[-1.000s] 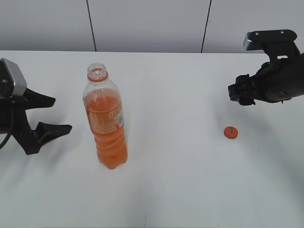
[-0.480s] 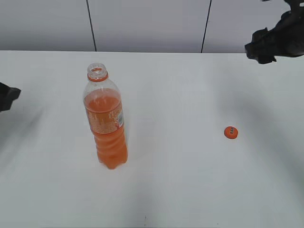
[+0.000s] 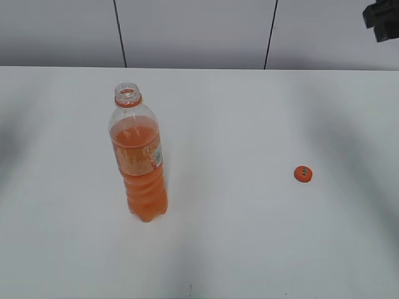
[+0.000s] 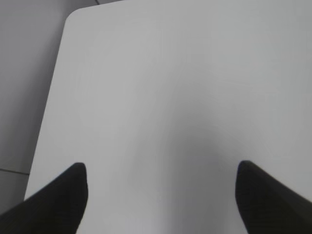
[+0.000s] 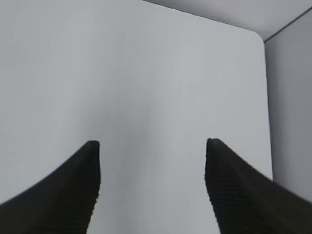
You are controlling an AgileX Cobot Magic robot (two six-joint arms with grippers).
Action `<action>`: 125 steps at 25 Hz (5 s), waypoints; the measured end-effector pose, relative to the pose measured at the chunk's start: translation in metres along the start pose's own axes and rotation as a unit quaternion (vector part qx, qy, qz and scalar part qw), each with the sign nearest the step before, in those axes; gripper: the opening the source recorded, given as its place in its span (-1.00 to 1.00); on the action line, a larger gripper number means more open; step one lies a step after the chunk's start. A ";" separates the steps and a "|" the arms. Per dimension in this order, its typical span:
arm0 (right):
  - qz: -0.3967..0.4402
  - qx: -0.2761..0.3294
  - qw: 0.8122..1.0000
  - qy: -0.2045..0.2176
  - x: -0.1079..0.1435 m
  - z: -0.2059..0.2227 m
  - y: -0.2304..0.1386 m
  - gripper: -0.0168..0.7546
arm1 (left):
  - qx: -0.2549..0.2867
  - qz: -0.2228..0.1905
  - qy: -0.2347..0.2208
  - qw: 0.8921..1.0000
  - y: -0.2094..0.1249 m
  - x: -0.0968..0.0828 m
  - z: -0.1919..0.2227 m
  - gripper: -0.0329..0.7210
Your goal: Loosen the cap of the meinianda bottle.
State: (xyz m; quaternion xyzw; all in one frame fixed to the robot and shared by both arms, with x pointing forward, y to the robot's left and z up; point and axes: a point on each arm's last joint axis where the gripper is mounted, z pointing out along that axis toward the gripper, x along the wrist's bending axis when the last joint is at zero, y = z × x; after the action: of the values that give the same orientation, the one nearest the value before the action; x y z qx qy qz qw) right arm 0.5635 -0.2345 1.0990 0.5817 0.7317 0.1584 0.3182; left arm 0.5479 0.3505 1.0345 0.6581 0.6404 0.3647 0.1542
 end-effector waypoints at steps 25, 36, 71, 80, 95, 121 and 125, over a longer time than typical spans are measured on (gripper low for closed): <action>0.081 0.040 0.990 0.106 -0.049 -0.080 0.028 0.35 | 0.154 0.011 -0.123 0.980 0.059 0.015 -0.097 0.58; 0.080 0.007 0.993 0.089 -0.055 -0.131 -0.012 0.35 | 0.097 0.003 -0.113 0.989 0.028 0.021 -0.161 0.58; 0.101 0.042 0.988 0.109 -0.013 -0.121 -0.214 0.35 | -0.018 -0.063 -0.124 0.990 -0.174 -0.019 -0.209 0.58; 0.104 0.036 0.987 0.113 -0.006 -0.118 -0.243 0.35 | -0.053 -0.066 -0.118 0.989 -0.180 -0.018 -0.218 0.58; 0.105 -0.148 0.979 0.096 -0.009 -0.163 -0.282 0.35 | -0.176 -0.074 -0.098 0.977 -0.207 -0.018 -0.248 0.58; 0.101 -0.199 0.971 0.089 -0.009 -0.172 -0.296 0.34 | -0.184 -0.058 -0.123 0.973 -0.209 -0.017 -0.249 0.58; 0.114 -0.196 0.971 0.073 -0.008 -0.172 -0.296 0.34 | -0.185 -0.055 -0.127 0.973 -0.209 -0.017 -0.249 0.58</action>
State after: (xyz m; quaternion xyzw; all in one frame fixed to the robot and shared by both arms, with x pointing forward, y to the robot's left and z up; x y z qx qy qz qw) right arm 0.2308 -0.2992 1.0522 0.5745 0.6363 0.3760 0.3518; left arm 0.2282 0.2956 1.0609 0.6226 0.5723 0.3811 0.3736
